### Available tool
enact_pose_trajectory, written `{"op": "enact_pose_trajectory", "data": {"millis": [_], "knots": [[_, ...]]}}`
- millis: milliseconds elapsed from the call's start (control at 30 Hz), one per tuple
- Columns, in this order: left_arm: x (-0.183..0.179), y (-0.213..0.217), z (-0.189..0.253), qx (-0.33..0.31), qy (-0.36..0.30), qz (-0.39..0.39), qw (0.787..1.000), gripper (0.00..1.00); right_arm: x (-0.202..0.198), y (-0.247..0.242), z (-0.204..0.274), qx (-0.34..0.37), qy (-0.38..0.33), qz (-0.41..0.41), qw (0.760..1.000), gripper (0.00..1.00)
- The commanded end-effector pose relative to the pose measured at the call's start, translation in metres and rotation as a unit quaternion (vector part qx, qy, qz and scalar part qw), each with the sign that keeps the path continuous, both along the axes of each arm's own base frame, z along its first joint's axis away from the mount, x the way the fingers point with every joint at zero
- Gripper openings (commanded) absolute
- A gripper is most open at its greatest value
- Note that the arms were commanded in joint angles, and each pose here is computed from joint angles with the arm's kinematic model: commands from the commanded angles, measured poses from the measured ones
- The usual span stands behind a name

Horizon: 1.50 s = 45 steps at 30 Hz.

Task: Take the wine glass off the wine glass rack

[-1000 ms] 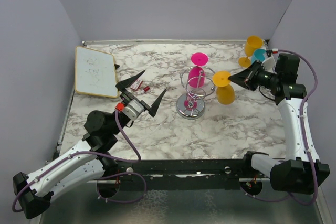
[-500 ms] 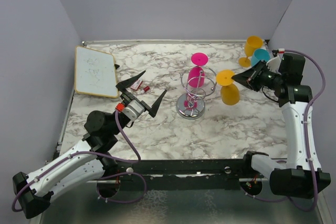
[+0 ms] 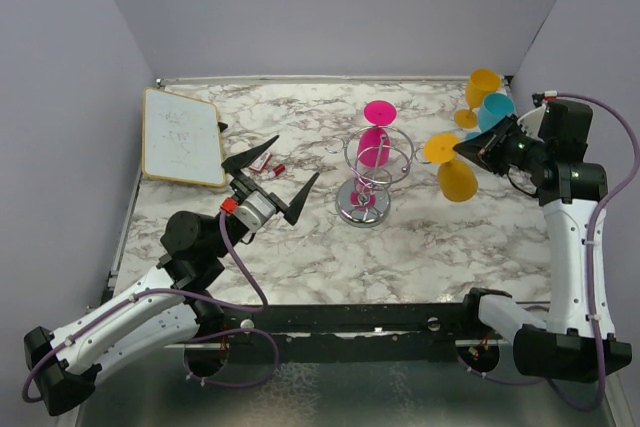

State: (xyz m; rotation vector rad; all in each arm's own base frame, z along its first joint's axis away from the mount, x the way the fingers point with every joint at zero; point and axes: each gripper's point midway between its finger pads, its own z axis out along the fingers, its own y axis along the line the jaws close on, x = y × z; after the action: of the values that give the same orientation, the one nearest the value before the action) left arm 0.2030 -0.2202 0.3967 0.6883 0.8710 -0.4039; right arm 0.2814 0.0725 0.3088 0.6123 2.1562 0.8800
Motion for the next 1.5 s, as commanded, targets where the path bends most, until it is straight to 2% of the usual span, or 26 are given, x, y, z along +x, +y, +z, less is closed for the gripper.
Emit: {"op": "enact_pose_trajectory", "data": {"millis": [0,133,233,400,467,567,633,700,767,833,933,1033,1133,1233,1300,1467], "knots": [[-0.005,-0.003,0.001,-0.001,-0.009,-0.013,1.0,0.99,-0.001,-0.021,0.023,-0.078,-0.053,-0.026,0.995,0.01],[-0.005,-0.005,0.0,0.001,-0.007,-0.015,1.0,0.99,0.002,-0.047,0.036,-0.152,-0.069,-0.071,0.983,0.01],[-0.005,-0.006,-0.001,0.002,-0.007,-0.016,1.0,0.99,0.006,-0.054,0.054,-0.213,-0.109,-0.068,0.969,0.01],[-0.005,-0.007,-0.002,0.002,-0.004,-0.018,1.0,0.99,0.018,-0.052,0.089,-0.302,-0.198,-0.017,0.932,0.01],[-0.004,-0.009,-0.004,0.004,-0.001,-0.019,1.0,0.99,0.024,-0.041,0.101,-0.315,-0.234,0.032,0.919,0.01],[-0.001,-0.013,-0.008,0.008,0.007,-0.022,1.0,0.99,0.028,-0.015,0.13,-0.299,-0.321,0.09,0.894,0.01],[0.0,-0.016,-0.01,0.009,0.013,-0.024,1.0,0.99,0.022,-0.002,0.157,-0.308,-0.412,0.11,0.851,0.01],[0.003,-0.017,-0.011,0.005,0.022,-0.022,1.0,0.99,0.009,0.009,0.183,-0.328,-0.511,0.12,0.785,0.01],[0.007,-0.016,-0.009,-0.009,0.039,-0.018,0.999,0.99,-0.009,0.023,0.205,-0.352,-0.615,0.135,0.693,0.01],[0.011,-0.017,-0.005,-0.032,0.065,-0.018,0.997,0.99,-0.023,0.037,0.212,-0.371,-0.686,0.155,0.606,0.01],[0.014,-0.02,0.004,-0.068,0.117,-0.03,0.99,0.99,-0.023,0.054,0.207,-0.387,-0.731,0.211,0.522,0.01],[0.015,-0.026,0.007,-0.105,0.199,-0.052,0.973,0.99,-0.022,0.067,0.198,-0.398,-0.762,0.253,0.445,0.01],[0.013,-0.035,0.009,-0.146,0.291,-0.078,0.942,0.99,-0.029,0.075,0.186,-0.421,-0.793,0.271,0.349,0.01],[0.005,-0.047,0.02,-0.179,0.383,-0.114,0.899,0.99,-0.036,0.08,0.172,-0.444,-0.81,0.28,0.261,0.01],[-0.001,-0.054,0.032,-0.198,0.429,-0.14,0.87,0.99,-0.04,0.083,0.162,-0.457,-0.814,0.283,0.219,0.01],[-0.003,-0.067,0.046,-0.272,0.527,-0.169,0.787,0.96,-0.05,0.097,0.143,-0.445,-0.829,0.289,0.176,0.01]]}}
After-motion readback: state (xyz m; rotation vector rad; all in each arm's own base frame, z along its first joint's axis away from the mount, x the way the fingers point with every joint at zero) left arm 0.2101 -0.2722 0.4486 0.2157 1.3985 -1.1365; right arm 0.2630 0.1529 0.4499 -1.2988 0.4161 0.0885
